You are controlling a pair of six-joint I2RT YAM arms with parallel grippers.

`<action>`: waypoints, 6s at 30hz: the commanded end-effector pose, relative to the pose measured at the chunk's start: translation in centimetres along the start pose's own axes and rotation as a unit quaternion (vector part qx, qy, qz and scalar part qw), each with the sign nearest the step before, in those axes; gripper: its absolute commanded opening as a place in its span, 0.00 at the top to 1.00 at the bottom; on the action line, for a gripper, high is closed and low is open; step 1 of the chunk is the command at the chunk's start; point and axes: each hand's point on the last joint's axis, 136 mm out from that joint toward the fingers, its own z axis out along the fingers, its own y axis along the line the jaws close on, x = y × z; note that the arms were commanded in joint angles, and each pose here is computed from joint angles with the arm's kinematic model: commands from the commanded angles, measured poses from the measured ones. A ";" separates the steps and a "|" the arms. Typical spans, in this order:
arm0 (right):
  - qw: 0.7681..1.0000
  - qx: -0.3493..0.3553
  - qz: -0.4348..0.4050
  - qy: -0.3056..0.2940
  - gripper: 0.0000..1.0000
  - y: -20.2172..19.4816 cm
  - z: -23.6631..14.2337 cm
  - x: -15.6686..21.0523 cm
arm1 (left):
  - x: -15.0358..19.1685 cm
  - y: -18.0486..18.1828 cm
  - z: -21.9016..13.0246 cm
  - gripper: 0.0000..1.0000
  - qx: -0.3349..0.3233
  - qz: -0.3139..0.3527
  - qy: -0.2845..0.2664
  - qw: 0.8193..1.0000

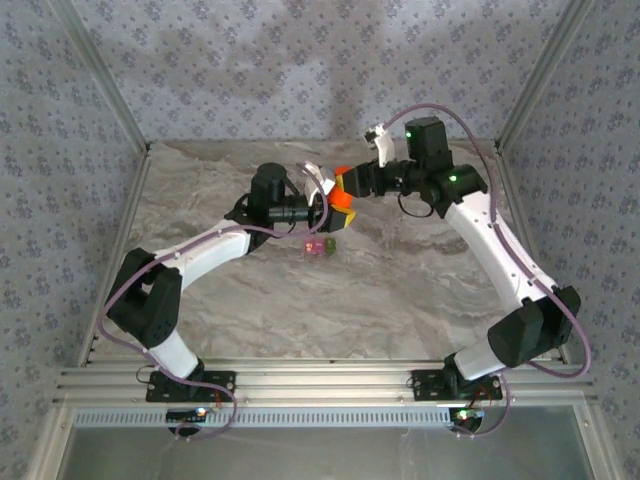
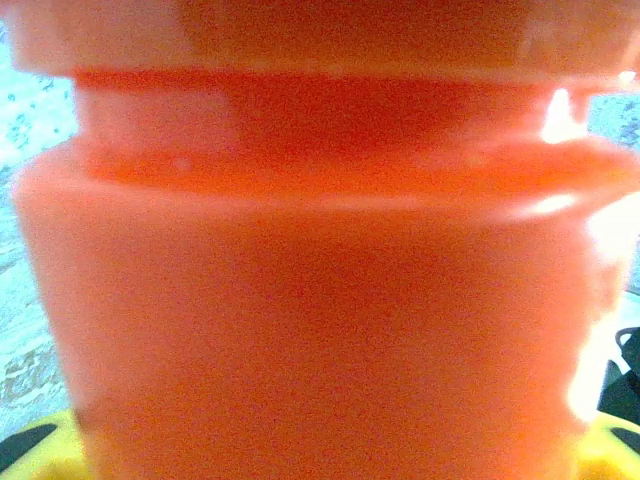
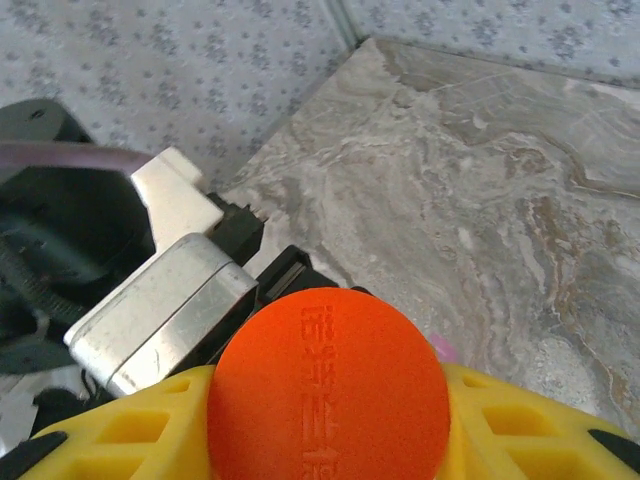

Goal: Sort the pills into containers

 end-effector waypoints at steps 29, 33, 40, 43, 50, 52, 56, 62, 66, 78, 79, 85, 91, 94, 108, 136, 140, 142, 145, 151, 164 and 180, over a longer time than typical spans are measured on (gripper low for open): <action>0.997 -0.039 -0.007 -0.070 0.14 0.8 -8.0 -2.5 | -4.6 -1.7 -0.5 1.00 0.016 0.064 -0.060 0.996; 0.999 -0.039 -0.026 -0.019 0.15 0.4 -6.9 -2.0 | -4.1 -2.7 -0.4 1.00 0.054 0.060 -0.040 0.996; 0.998 -0.042 -0.047 0.022 0.16 0.5 -4.9 -1.6 | -3.8 -3.2 -0.3 1.00 0.072 0.054 -0.031 0.995; 0.997 -0.046 -0.050 0.032 0.17 0.8 -4.3 -1.4 | -3.8 -3.2 -0.2 1.00 0.075 0.052 -0.029 0.995; 0.997 -0.048 -0.052 0.042 0.21 0.9 -3.5 -1.2 | -3.8 -3.2 -0.1 1.00 0.076 0.051 -0.028 0.995; 0.997 -0.047 -0.051 0.043 0.22 0.9 -3.4 -1.2 | -3.8 -3.1 -0.1 1.00 0.075 0.051 -0.028 0.995; 0.997 -0.046 -0.049 0.044 0.28 0.7 -3.3 -1.2 | -3.8 -3.2 -0.1 1.00 0.076 0.052 -0.028 0.995; 0.997 -0.044 -0.051 0.040 0.21 0.9 -3.4 -1.4 | -3.9 -3.2 0.0 1.00 0.077 0.051 -0.029 0.995; 0.997 -0.041 -0.052 0.032 0.22 0.9 -3.6 -1.8 | -3.8 -3.2 0.0 1.00 0.078 0.050 -0.028 0.995; 0.997 -0.046 -0.047 0.032 0.38 1.0 -3.4 -1.8 | -3.8 -3.3 0.2 1.00 0.080 0.049 -0.027 0.995; 0.997 -0.046 -0.046 0.033 0.41 1.0 -3.4 -1.7 | -3.8 -3.3 0.2 1.00 0.079 0.049 -0.027 0.995; 0.998 -0.034 -0.025 0.045 0.52 0.5 -2.5 -0.6 | -4.2 -2.7 0.3 1.00 0.061 0.050 -0.033 0.996; 0.998 0.024 0.055 0.034 0.55 -1.6 0.3 1.0 | -5.2 -1.2 0.1 1.00 -0.006 0.057 -0.071 0.996; 0.994 0.061 0.087 0.011 0.56 -2.7 1.2 1.1 | -5.5 -0.7 0.0 1.00 -0.038 0.061 -0.090 0.993; 0.988 0.067 0.135 -0.033 0.52 -2.6 1.7 0.2 | -5.2 -0.2 0.0 1.00 -0.063 0.060 -0.097 0.992; 0.997 -0.046 -0.067 0.013 0.17 0.8 -6.3 -2.2 | -3.8 -3.9 -0.2 1.00 0.096 0.042 -0.022 0.994; 0.996 -0.053 -0.073 0.030 0.17 1.3 -5.3 -1.9 | -3.7 -3.9 -0.2 1.00 0.098 0.039 -0.020 0.994; 0.995 -0.053 -0.075 0.036 0.18 1.4 -4.9 -1.8 | -3.7 -3.9 -0.2 1.00 0.099 0.038 -0.020 0.994; 0.995 -0.053 -0.074 0.046 0.19 1.3 -4.3 -1.4 | -3.6 -4.0 -0.2 1.00 0.100 0.037 -0.018 0.994; 0.995 -0.048 -0.070 0.052 0.22 1.0 -3.8 -1.3 | -3.5 -4.0 -0.2 1.00 0.101 0.037 -0.017 0.994; 0.994 -0.058 -0.057 0.070 0.49 1.1 -3.0 -0.3 | -3.7 -3.8 -0.1 1.00 0.093 0.040 -0.020 0.995; 0.992 0.058 0.098 0.050 0.53 -1.5 0.8 1.4 | -4.3 -1.9 0.0 1.00 0.034 0.049 -0.037 0.998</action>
